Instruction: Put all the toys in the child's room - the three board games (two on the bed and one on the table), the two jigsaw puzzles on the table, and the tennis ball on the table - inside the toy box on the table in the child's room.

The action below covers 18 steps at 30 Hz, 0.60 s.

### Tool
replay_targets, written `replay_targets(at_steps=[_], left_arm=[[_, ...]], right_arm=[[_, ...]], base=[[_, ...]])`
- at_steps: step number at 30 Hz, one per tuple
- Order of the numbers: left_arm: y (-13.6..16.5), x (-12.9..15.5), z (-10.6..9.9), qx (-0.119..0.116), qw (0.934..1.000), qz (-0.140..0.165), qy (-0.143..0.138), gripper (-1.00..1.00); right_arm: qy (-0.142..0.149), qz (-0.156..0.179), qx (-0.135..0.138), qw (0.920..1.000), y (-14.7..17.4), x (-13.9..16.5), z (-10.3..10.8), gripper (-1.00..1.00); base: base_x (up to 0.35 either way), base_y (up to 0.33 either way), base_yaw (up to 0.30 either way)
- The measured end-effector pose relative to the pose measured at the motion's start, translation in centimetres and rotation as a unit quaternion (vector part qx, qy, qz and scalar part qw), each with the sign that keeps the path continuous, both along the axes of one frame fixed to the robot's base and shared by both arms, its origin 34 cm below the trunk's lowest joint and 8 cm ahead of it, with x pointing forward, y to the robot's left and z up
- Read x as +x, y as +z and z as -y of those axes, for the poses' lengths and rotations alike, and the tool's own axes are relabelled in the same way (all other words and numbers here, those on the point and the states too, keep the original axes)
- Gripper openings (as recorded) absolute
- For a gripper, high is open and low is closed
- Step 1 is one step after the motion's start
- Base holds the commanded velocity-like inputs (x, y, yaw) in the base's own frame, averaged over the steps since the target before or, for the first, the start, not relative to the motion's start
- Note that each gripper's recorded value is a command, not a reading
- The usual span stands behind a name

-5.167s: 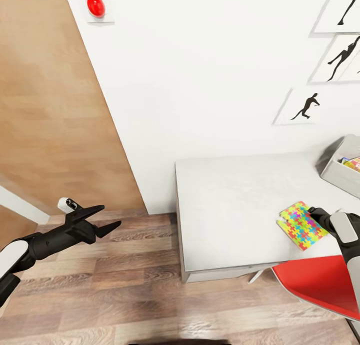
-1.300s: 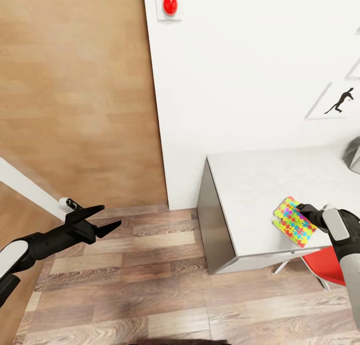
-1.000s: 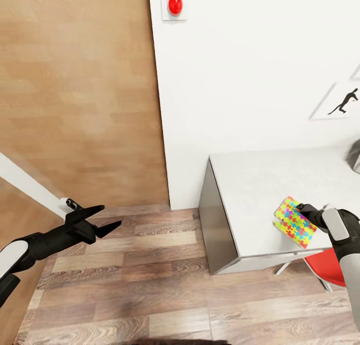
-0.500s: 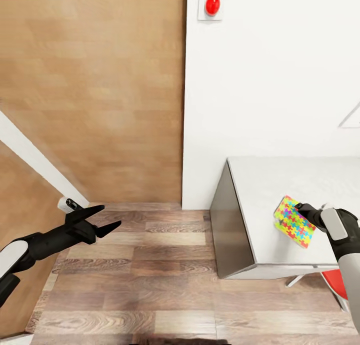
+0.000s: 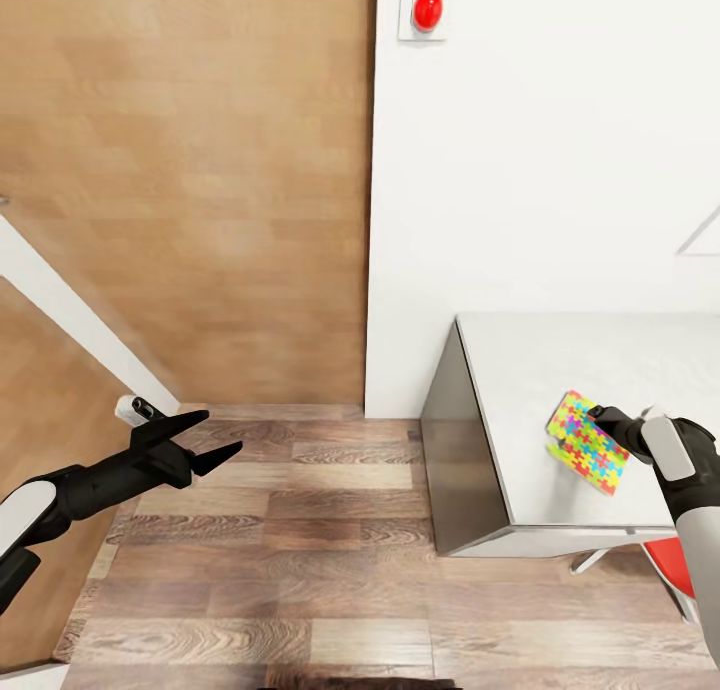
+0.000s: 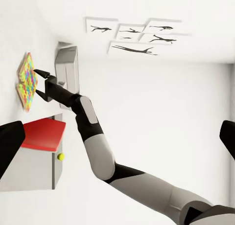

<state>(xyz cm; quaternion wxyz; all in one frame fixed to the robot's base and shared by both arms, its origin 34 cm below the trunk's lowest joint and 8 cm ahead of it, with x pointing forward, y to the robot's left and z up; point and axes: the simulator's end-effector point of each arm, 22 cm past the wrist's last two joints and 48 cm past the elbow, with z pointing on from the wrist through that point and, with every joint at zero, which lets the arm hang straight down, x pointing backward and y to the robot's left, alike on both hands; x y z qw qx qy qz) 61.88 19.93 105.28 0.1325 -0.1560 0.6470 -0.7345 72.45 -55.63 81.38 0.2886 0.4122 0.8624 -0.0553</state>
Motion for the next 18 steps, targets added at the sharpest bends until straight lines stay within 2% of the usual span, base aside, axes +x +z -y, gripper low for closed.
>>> replay_targets(at_steps=[8, 18], left_arm=[[0.02, 0.0, 0.0, 0.0, 1.0, 0.0, 0.0, 1.0], [0.03, 0.02, -0.03, 0.0, 1.0, 0.0, 0.001, 1.0]], right_arm=[[0.001, -0.001, 0.0, 1.0, 0.0, -0.01, -0.01, 1.0], [0.001, 0.0, 0.001, 1.0, -0.01, 0.02, -0.06, 1.0]], base=[[0.0, 0.0, 0.033], [0.0, 0.0, 0.258]])
